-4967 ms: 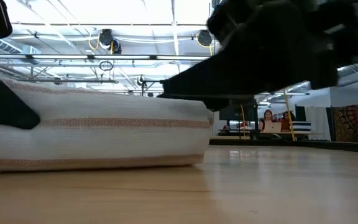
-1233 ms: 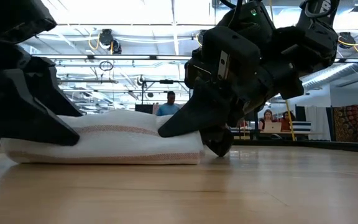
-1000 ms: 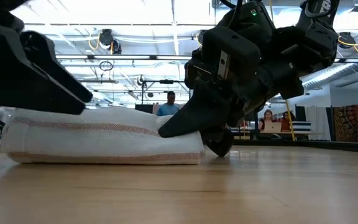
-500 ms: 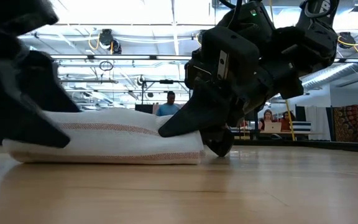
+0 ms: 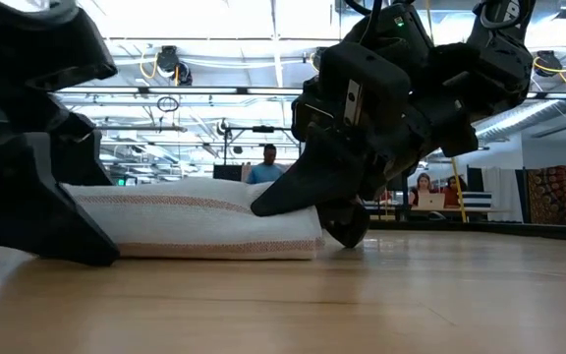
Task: Roll towel
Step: Roll the white towel
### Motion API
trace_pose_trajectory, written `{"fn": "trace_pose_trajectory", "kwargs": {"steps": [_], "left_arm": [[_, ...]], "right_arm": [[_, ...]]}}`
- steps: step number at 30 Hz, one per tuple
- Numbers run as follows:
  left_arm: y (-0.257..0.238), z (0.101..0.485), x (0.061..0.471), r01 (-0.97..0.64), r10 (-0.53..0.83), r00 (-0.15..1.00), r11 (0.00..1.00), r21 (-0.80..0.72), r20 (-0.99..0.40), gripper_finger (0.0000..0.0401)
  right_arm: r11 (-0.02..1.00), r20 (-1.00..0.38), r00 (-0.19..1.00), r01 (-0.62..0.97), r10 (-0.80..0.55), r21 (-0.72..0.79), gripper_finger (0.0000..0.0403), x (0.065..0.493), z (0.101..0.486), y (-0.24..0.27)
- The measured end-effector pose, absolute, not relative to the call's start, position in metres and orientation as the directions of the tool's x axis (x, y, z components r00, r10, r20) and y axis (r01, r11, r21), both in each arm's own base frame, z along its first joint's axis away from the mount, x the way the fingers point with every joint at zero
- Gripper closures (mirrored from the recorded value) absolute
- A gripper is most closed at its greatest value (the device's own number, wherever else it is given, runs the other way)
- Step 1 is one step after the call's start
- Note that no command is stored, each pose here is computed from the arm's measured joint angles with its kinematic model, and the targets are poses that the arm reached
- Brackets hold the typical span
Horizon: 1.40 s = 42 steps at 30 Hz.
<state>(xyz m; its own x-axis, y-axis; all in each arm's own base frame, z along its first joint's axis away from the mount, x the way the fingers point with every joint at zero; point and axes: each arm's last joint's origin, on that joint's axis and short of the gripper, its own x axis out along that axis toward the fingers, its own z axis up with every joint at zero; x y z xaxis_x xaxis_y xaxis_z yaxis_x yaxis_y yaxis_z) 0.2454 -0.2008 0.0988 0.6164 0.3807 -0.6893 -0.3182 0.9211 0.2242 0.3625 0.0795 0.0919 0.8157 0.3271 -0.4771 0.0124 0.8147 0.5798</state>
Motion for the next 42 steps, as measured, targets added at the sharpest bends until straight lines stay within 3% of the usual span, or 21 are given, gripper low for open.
{"fn": "trace_pose_trajectory", "kwargs": {"steps": [6,12,17,22,26,31,35,42], "left_arm": [[-0.200,0.098,0.247,-0.317,0.349,0.606,0.930,0.186,-0.715,0.0042],[-0.201,0.098,0.248,-0.326,0.328,0.605,0.933,0.151,-0.726,0.0146],[-0.202,0.098,0.248,-0.360,0.330,0.611,0.925,0.119,-0.720,0.0226],[-0.206,0.101,0.246,-0.385,0.312,0.629,0.921,0.062,-0.712,0.0278],[-0.208,0.112,0.245,-0.409,0.253,0.637,0.912,-0.042,-0.728,0.0291],[-0.211,0.128,0.248,-0.389,0.147,0.666,0.905,-0.173,-0.731,0.0289],[-0.214,0.134,0.253,-0.383,0.094,0.701,0.886,-0.262,-0.707,0.0289],[-0.212,0.129,0.252,-0.480,0.048,0.711,0.763,-0.433,-0.702,0.0288]], "right_arm": [[0.825,-0.480,0.812,-0.003,0.332,0.565,0.0385,0.362,0.092,0.079],[0.836,-0.482,0.808,-0.022,0.337,0.548,0.0369,0.362,0.093,0.079],[0.900,-0.517,0.791,-0.096,0.328,0.425,0.0303,0.357,0.105,0.078],[0.952,-0.553,0.778,-0.206,0.298,0.224,0.0214,0.346,0.135,0.076],[0.952,-0.518,0.808,-0.302,0.280,0.044,0.0161,0.337,0.160,0.089],[0.916,-0.442,0.852,-0.376,0.281,-0.140,0.0130,0.333,0.169,0.116],[0.926,-0.414,0.874,-0.343,0.254,-0.156,0.0118,0.335,0.159,0.128],[0.907,-0.428,0.859,-0.384,0.281,-0.173,0.0112,0.334,0.147,0.140]]}}
